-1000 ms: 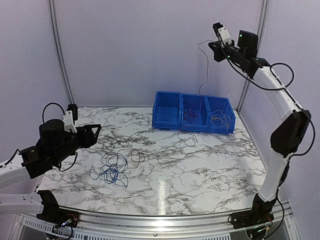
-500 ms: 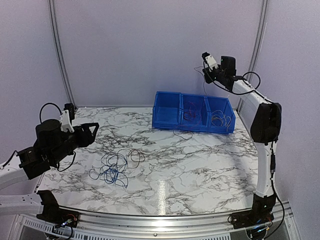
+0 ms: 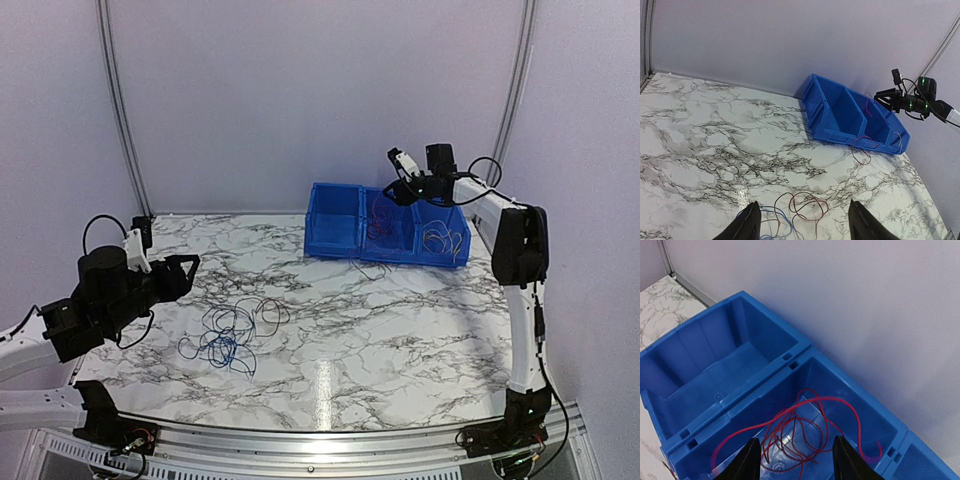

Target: Untangle the cables

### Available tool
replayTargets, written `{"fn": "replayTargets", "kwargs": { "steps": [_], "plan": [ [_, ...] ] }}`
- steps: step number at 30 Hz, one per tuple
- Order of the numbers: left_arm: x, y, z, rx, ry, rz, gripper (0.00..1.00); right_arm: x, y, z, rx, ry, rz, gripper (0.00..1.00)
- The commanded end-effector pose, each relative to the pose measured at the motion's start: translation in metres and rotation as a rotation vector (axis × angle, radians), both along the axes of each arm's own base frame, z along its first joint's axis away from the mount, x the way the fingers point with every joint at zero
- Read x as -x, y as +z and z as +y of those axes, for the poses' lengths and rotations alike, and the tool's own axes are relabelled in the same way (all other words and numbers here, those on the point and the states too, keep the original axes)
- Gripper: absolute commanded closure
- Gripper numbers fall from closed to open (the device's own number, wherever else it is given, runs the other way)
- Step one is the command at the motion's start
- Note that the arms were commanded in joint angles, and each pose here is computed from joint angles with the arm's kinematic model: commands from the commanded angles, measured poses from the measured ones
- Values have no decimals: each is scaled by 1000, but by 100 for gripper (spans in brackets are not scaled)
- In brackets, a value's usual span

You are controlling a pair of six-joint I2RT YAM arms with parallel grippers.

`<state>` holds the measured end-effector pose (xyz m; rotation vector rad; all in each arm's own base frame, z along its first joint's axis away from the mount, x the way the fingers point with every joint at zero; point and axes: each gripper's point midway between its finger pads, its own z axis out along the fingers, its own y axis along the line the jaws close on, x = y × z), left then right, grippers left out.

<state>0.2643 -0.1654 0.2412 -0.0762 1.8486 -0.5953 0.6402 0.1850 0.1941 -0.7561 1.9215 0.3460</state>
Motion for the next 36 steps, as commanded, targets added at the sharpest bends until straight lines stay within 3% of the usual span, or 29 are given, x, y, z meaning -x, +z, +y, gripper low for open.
{"fn": "replayTargets", "kwargs": {
  "steps": [1, 9, 16, 20, 36],
  "plan": [
    [3, -1, 2, 27, 0, -4, 38, 24, 11, -12, 23, 2, 56, 49],
    [4, -9, 3, 54, 3, -7, 37, 68, 13, -28, 97, -4, 137, 42],
    [3, -14, 0, 60, -3, -3, 37, 129, 4, -6, 103, 149, 129, 53],
    [2, -14, 0, 59, -4, -4, 37, 146, -15, 15, 195, 214, 123, 48],
    [3, -18, 1, 55, -1, 7, 37, 121, -80, 52, 269, 244, 237, 42]
  ]
}}
